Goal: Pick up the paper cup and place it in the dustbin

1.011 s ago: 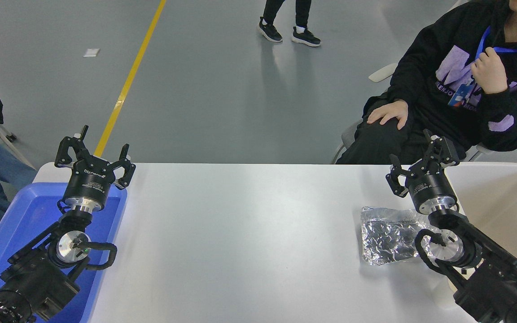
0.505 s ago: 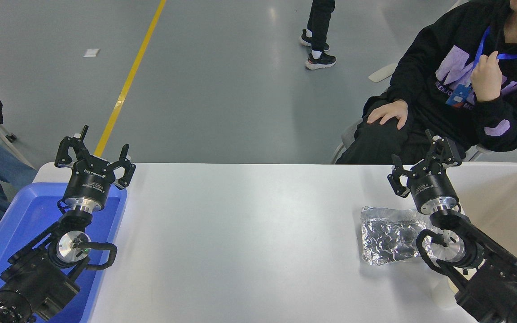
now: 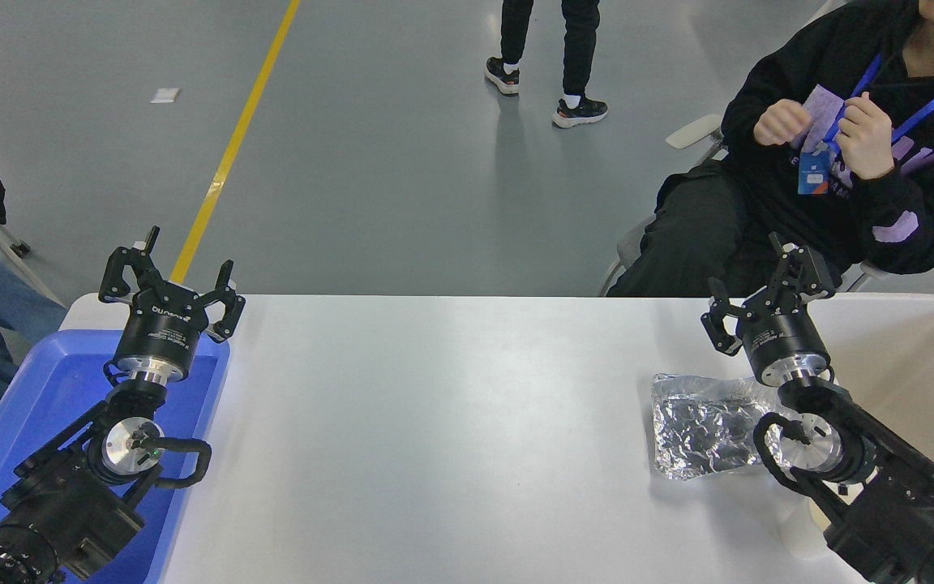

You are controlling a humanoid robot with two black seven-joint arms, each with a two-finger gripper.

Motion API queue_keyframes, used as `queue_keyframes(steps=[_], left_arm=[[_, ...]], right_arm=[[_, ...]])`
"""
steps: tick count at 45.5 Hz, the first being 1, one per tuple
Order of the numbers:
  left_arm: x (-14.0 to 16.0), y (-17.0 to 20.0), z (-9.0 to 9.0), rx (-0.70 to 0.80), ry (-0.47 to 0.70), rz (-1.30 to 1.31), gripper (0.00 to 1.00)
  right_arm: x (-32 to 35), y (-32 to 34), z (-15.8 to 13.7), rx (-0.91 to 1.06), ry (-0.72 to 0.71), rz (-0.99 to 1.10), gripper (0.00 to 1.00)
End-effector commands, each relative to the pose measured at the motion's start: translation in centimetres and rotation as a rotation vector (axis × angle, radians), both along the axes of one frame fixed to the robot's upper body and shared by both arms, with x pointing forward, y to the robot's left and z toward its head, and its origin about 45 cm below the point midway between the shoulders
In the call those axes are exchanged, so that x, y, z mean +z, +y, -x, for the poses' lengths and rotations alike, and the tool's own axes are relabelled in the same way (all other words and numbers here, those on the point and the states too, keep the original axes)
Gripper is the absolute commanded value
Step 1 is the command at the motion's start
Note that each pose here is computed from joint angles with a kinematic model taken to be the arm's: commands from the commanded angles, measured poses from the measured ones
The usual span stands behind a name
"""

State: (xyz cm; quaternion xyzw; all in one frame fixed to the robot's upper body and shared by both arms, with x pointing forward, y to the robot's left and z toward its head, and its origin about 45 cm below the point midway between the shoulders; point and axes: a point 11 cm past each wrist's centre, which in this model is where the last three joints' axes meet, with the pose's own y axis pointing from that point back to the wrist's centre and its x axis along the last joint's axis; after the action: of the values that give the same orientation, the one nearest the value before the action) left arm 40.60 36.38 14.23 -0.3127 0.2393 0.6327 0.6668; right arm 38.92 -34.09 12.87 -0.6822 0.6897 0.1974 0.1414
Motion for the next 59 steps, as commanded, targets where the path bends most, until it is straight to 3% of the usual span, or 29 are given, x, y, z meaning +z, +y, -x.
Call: queue_keyframes(steps=[1, 13, 33, 46, 59], left_arm=[[0.0, 0.0, 0.0, 0.002, -0.002, 0.001, 0.98], [0.0, 0.0, 0.0, 0.002, -0.002, 0.001, 0.98], [0.0, 0.0, 0.0, 0.002, -0.002, 0.001, 0.98], [0.1, 0.0, 0.0, 0.000, -0.002, 0.000, 0.98], [0.0, -0.1, 0.0, -0.002, -0.001, -0.001, 0.98]], right_arm=[[-0.1, -0.1, 1.0, 0.062, 0.023, 0.061, 1.00], [0.4, -2.4, 1.1, 0.034, 0.039, 0.076, 1.00], [4.4, -8.6, 0.8, 0.146, 0.234, 0.314, 1.00], [10.1, -10.2, -1.1, 0.401, 0.340, 0.767, 1.00], [17.0, -7.9, -2.0, 0.756, 0.458, 0.950, 1.00]])
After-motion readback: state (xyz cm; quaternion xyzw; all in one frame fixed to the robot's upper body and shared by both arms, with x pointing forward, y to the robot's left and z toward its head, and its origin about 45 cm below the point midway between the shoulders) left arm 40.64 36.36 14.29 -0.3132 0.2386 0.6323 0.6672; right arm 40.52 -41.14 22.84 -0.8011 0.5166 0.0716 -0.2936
